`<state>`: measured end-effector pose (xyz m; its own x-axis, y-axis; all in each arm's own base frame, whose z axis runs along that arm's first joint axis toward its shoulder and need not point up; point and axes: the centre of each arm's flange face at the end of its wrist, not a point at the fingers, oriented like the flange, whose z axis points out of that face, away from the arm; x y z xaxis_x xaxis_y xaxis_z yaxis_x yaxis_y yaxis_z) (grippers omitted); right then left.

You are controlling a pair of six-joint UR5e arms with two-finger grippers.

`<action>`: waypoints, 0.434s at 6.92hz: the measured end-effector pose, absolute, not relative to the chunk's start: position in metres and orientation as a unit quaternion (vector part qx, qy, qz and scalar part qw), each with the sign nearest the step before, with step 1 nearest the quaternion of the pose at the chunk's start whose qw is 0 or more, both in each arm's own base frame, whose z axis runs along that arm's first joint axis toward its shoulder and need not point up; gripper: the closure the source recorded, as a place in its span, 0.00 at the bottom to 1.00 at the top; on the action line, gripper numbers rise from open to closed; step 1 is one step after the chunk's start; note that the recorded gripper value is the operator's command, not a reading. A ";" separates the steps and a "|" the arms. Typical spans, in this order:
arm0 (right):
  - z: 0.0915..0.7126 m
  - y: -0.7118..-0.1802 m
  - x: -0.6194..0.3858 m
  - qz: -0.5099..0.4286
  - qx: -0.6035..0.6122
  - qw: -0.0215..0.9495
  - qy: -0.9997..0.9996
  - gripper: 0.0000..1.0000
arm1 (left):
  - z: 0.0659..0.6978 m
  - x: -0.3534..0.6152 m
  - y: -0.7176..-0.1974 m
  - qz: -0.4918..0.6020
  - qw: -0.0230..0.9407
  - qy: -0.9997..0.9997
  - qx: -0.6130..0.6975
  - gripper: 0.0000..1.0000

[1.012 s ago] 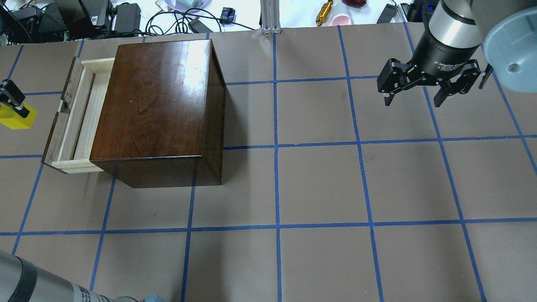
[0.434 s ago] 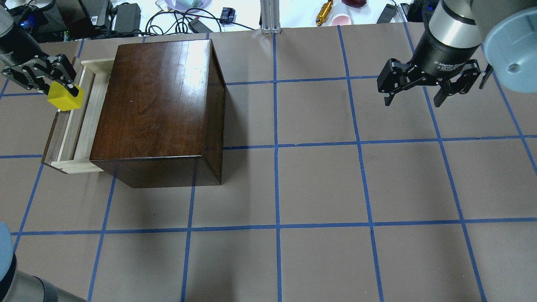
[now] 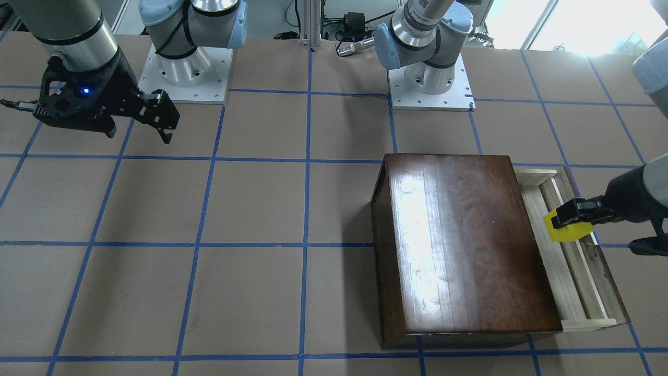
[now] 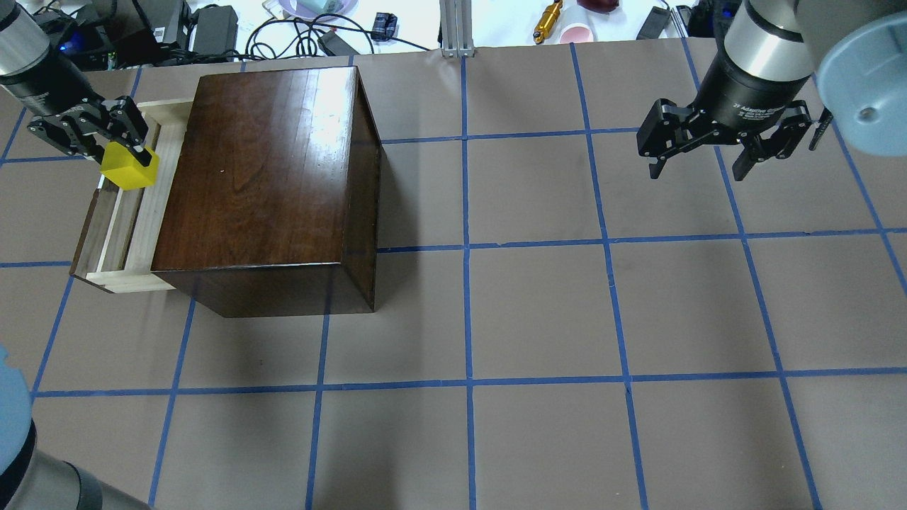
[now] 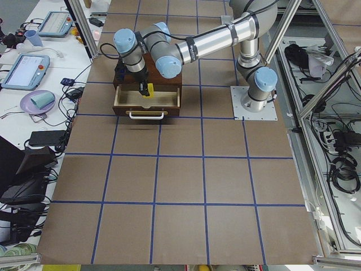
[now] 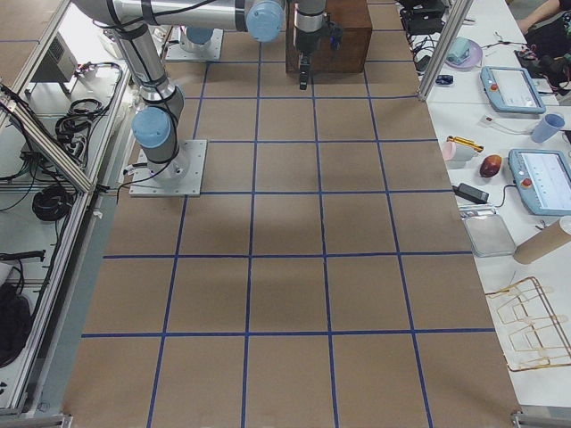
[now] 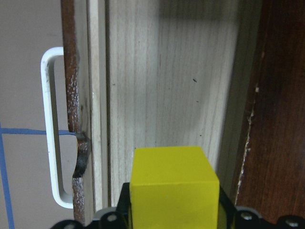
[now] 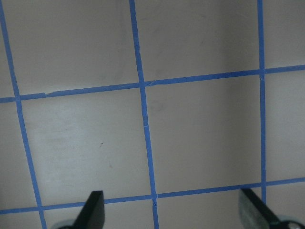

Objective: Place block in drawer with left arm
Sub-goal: 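Lower the cube into the drawer and open the left gripper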

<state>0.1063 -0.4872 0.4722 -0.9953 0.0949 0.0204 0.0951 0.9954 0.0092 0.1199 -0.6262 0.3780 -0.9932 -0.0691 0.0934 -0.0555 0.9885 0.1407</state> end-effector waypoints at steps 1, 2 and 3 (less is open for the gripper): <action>0.472 -0.487 0.106 -0.005 -0.048 0.010 -0.999 0.00 | 0.362 0.121 -0.629 -0.069 0.049 -0.996 0.030 0.66; 0.472 -0.487 0.106 -0.005 -0.048 0.010 -0.999 0.00 | 0.348 0.122 -0.631 -0.070 0.049 -0.996 0.030 0.66; 0.472 -0.487 0.106 -0.005 -0.048 0.010 -0.999 0.00 | 0.339 0.122 -0.633 -0.071 0.049 -0.996 0.029 0.62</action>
<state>0.1062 -0.4872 0.4722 -0.9953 0.0950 0.0204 0.0952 0.9954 0.0093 0.1224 -0.6326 0.3387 -0.9934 -0.0656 0.0938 -0.0518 0.9883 0.1435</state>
